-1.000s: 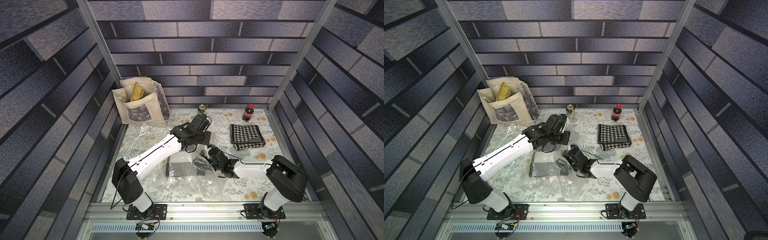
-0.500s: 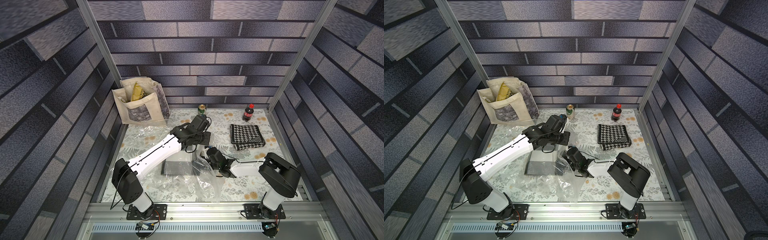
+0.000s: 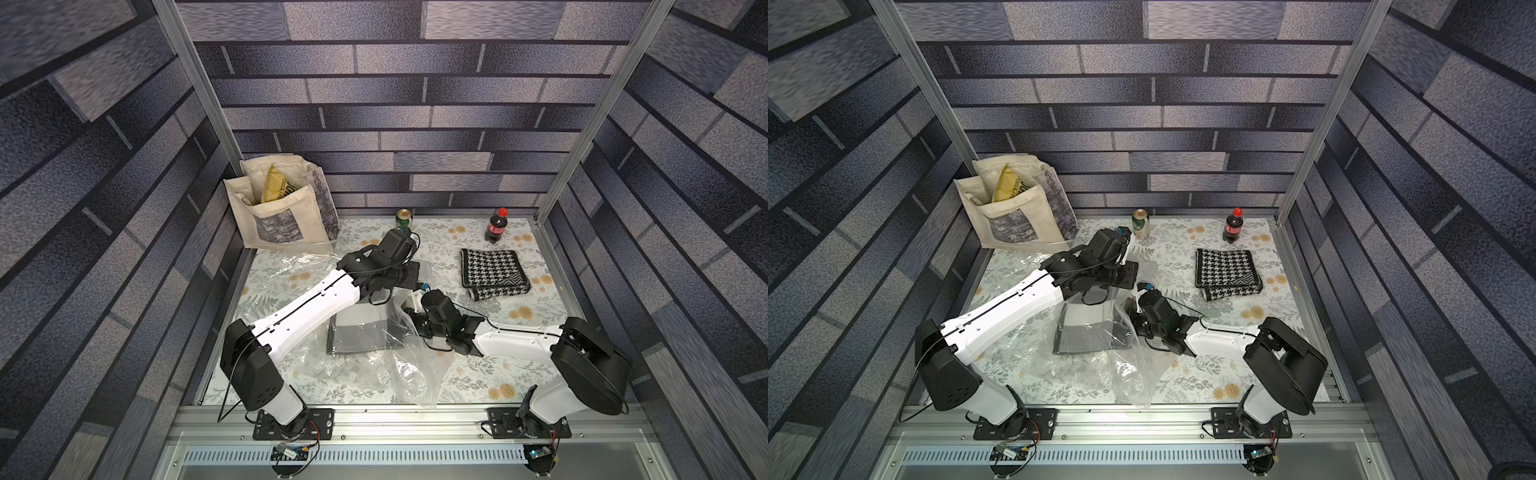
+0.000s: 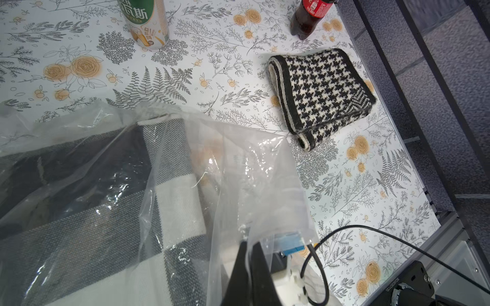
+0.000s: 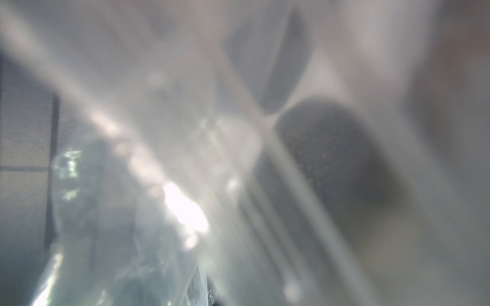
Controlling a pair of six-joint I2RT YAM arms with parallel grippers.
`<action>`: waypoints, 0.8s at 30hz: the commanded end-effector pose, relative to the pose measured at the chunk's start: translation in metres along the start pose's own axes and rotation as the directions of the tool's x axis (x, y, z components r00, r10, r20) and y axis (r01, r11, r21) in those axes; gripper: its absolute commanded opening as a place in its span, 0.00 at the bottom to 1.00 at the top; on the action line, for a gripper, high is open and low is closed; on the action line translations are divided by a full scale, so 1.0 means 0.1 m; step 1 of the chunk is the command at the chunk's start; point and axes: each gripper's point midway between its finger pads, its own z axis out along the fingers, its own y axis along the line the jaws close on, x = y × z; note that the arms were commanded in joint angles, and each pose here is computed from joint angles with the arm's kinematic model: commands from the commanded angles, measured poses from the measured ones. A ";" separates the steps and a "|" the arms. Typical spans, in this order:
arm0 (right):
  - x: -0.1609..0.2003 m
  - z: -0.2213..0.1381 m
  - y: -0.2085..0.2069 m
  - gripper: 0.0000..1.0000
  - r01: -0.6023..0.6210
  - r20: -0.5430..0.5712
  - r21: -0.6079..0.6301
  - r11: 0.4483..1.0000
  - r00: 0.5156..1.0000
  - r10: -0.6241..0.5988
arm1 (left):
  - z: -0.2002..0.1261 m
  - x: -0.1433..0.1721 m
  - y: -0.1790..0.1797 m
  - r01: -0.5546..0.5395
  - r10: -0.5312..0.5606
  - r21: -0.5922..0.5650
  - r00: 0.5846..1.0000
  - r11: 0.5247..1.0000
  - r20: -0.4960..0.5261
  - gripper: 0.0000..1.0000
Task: Take the scarf out of the vacuum bag
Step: Take out the scarf from the vacuum bag.
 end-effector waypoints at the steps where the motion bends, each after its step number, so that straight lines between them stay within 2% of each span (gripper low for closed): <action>1: -0.13 -0.14 0.29 0.00 0.077 0.046 -0.054 0.996 0.996 -0.074 | -0.07 0.02 0.03 0.018 -0.018 0.005 1.000 1.000 0.002 0.00; 8: -0.17 -0.21 0.23 0.00 0.081 0.066 -0.004 0.997 0.995 -0.080 | -0.06 0.03 0.03 0.020 -0.020 0.004 1.000 1.000 0.000 0.00; 12: -0.24 -0.38 0.02 0.00 0.093 0.099 0.150 0.984 0.989 -0.109 | -0.06 0.04 0.04 0.019 -0.019 -0.001 1.000 1.000 -0.003 0.00; 16: -0.32 -0.64 -0.15 0.00 0.129 0.133 0.291 0.948 0.976 -0.173 | -0.04 0.05 0.04 0.019 -0.019 -0.003 1.000 1.000 -0.008 0.00; 24: -0.33 -0.89 -0.38 0.00 0.142 0.131 0.421 0.896 0.968 -0.215 | -0.03 0.04 0.02 0.019 -0.019 0.005 1.000 1.000 -0.008 0.00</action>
